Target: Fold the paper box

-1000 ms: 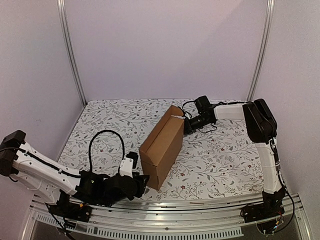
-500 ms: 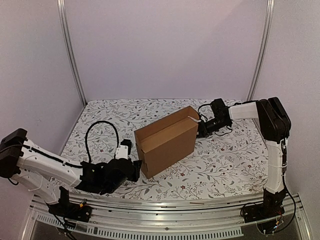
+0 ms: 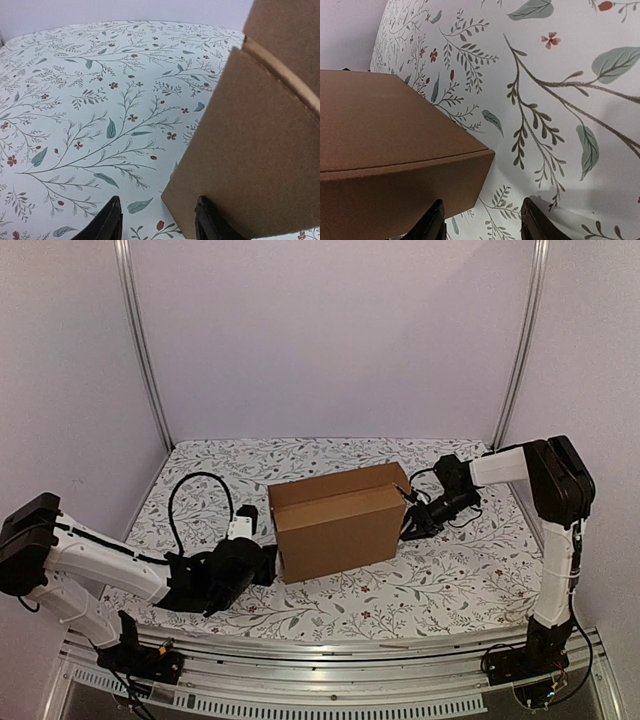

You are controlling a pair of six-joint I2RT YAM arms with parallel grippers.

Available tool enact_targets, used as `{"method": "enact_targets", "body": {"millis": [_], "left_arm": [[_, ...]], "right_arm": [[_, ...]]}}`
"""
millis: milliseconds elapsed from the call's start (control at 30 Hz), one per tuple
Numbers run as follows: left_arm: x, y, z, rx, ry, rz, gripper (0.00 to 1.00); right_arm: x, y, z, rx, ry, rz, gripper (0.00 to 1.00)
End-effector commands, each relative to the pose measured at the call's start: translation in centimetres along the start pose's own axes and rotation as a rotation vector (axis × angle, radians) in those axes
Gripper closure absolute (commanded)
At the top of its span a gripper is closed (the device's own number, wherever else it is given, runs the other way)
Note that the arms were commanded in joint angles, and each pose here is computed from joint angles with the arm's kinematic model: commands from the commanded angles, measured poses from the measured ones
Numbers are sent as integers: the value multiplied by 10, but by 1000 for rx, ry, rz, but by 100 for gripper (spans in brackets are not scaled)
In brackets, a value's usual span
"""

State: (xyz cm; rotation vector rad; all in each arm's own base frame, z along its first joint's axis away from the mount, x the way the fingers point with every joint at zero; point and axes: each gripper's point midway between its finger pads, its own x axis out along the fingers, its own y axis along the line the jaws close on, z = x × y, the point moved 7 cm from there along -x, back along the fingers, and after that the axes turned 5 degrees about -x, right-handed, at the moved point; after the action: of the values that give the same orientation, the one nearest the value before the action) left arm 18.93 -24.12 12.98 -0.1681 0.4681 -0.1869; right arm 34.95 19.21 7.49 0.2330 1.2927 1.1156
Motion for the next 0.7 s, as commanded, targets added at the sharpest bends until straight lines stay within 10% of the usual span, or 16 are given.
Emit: {"method": "enact_targets", "body": {"millis": [0, 433, 500, 667], "left_arm": [[-2, -4, 5, -4, 17, -24, 49], [-95, -29, 84, 95, 40, -68, 40], [-103, -44, 99, 119, 45, -93, 40], [-110, -64, 129, 100, 66, -7, 40]], "right_arm": [[-23, 7, -5, 3, -10, -58, 49], [-181, 84, -3, -288, -308, -633, 29], [-205, 108, 5, -364, -438, -690, 7], [-213, 143, 25, -376, -501, -427, 1]]}}
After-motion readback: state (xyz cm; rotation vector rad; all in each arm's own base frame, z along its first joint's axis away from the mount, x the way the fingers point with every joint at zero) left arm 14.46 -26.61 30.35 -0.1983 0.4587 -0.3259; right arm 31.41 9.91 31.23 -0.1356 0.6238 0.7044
